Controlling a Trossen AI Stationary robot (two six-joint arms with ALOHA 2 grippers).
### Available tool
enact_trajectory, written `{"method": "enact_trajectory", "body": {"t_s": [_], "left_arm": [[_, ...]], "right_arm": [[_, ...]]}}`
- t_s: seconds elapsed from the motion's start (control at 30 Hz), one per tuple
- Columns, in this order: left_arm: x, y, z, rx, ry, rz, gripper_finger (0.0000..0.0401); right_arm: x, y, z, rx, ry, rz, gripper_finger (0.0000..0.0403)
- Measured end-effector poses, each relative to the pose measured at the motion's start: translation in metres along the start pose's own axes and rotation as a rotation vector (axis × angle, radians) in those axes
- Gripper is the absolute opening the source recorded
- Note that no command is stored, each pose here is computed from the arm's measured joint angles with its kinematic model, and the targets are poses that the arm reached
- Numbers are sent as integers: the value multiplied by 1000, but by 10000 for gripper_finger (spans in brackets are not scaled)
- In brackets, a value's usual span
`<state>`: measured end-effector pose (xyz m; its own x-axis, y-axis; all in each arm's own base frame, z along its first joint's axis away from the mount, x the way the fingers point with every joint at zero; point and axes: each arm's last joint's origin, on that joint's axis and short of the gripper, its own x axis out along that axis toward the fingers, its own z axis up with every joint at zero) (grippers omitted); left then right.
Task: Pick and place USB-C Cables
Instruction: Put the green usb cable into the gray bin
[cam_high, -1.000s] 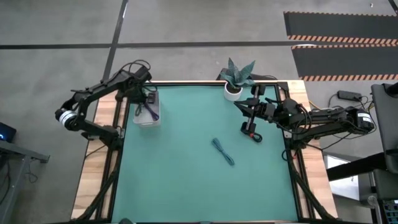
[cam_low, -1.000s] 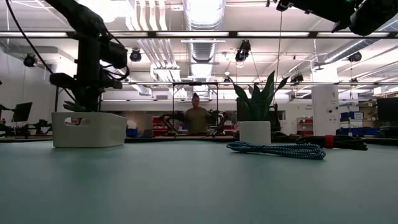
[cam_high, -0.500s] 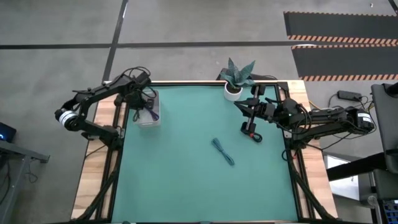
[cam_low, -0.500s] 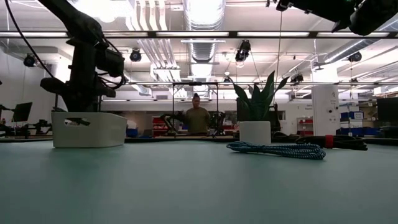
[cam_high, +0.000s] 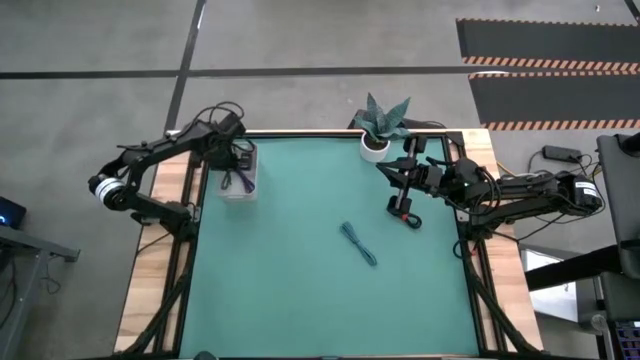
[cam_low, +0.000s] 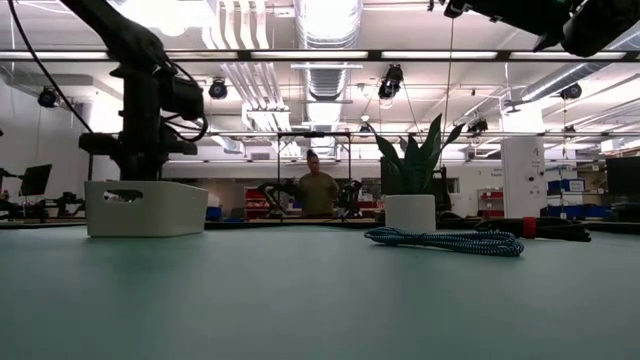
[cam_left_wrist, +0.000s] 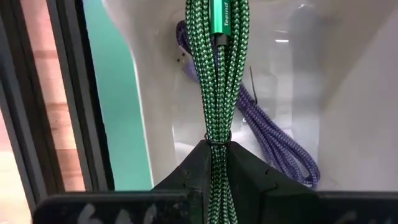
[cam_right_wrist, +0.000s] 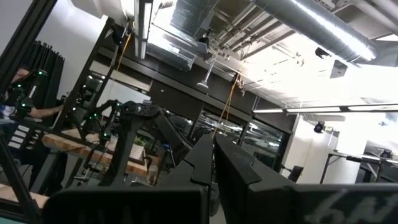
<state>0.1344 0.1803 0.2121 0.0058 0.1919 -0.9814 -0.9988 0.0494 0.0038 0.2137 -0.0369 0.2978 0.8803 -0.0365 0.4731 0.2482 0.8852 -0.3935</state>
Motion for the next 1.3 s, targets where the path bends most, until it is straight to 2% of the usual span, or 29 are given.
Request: {"method": "enact_trajectory", "body": {"t_s": [0.33,1.3], "left_arm": [[10,3,-5,-25,17,13,27],[10,2,-2,-54,-44,31,27]], "right_arm": [[0,0,0,-1,-1,0,9],[0,0,0,-2,-1,0,9]]}}
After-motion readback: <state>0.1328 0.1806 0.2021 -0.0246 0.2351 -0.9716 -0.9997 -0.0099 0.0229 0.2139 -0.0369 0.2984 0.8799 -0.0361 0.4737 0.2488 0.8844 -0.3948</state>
